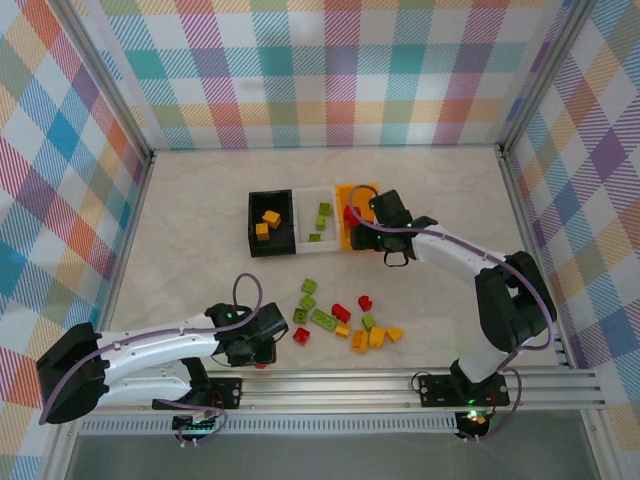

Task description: Sort the legos into containers by color

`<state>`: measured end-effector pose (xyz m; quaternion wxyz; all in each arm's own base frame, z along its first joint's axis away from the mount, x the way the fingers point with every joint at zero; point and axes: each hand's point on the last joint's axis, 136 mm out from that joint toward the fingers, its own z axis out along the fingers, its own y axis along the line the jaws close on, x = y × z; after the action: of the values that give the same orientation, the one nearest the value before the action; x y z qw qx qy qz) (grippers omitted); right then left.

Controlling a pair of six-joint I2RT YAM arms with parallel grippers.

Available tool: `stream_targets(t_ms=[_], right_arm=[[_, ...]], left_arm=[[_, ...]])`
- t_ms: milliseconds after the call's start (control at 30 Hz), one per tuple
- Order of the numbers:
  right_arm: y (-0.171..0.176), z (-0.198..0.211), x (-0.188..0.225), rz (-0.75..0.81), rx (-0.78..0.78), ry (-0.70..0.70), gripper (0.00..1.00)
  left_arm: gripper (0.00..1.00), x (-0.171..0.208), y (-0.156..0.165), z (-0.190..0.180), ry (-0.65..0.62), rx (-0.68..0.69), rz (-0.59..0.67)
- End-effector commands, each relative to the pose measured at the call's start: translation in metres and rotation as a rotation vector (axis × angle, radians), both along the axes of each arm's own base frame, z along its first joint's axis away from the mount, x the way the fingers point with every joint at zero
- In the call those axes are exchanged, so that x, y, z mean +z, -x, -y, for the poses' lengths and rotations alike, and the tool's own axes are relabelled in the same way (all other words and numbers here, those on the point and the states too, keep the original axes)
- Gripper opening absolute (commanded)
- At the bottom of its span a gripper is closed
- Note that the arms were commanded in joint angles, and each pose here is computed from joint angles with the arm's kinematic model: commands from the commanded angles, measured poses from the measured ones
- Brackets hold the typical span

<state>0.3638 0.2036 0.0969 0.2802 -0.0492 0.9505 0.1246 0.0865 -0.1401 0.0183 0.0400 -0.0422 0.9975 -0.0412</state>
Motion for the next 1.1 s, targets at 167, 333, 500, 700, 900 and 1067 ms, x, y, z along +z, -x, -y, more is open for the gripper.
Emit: stream_targets(t_ms=[167,333,500,700,900,1067], right_arm=[[-0.005,0.004,0.018,0.047,-0.019,-0.025,0.77],[-0.006,0.009,0.022,0.059,-0.039,-0.029,0.77],[-0.007,0.021,0.033,0.083,-0.075,-0.043,0.77],[-0.008,0.044,0.042,0.099,-0.139,-0.085,0.77],[0.000,0.057,0.047,0.109,-0.169,-0.087,0.77],[0.004,0.068,0.046,0.106,-0.193,-0.091,0.77]], left_arm=[[0.29,0.003,-0.001,0.007,0.031,0.002,0.012],[0.17,0.008,-0.002,0.010,0.051,0.011,0.018],[0.16,0.033,-0.023,0.031,0.089,-0.015,0.092],[0.13,0.077,-0.085,0.076,0.157,-0.066,0.220],[0.12,0.129,-0.180,0.134,0.278,-0.071,0.401],[0.11,0.155,-0.243,0.183,0.345,-0.090,0.471]])
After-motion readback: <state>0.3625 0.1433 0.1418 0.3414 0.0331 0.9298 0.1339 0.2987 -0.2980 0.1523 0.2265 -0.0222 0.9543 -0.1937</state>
